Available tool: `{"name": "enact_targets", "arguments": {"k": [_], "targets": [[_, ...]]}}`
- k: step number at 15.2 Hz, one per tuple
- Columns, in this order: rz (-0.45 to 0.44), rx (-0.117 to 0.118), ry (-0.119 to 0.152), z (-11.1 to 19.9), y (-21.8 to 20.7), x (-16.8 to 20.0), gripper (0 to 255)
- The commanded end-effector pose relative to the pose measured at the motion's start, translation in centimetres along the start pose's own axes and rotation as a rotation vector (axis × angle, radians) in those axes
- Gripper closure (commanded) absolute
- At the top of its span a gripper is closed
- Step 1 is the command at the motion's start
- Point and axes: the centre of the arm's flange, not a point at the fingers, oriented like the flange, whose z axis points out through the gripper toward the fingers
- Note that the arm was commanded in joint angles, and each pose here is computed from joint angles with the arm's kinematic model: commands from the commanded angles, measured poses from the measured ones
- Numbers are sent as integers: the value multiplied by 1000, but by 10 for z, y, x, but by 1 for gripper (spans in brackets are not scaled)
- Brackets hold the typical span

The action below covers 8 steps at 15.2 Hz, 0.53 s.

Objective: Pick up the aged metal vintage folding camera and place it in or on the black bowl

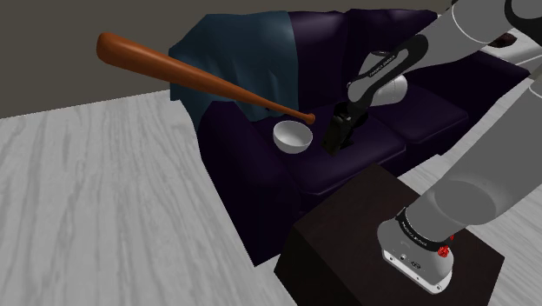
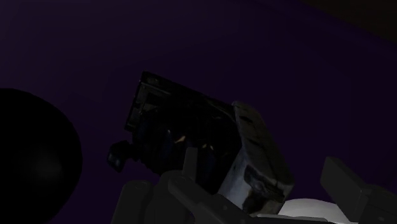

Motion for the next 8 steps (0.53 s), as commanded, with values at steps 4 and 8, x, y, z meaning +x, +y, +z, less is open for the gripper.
{"name": "enact_targets", "arguments": {"k": [4, 8], "targets": [[0, 0, 0, 0, 0, 0, 255], [0, 0, 0, 0, 0, 0, 255]]}}
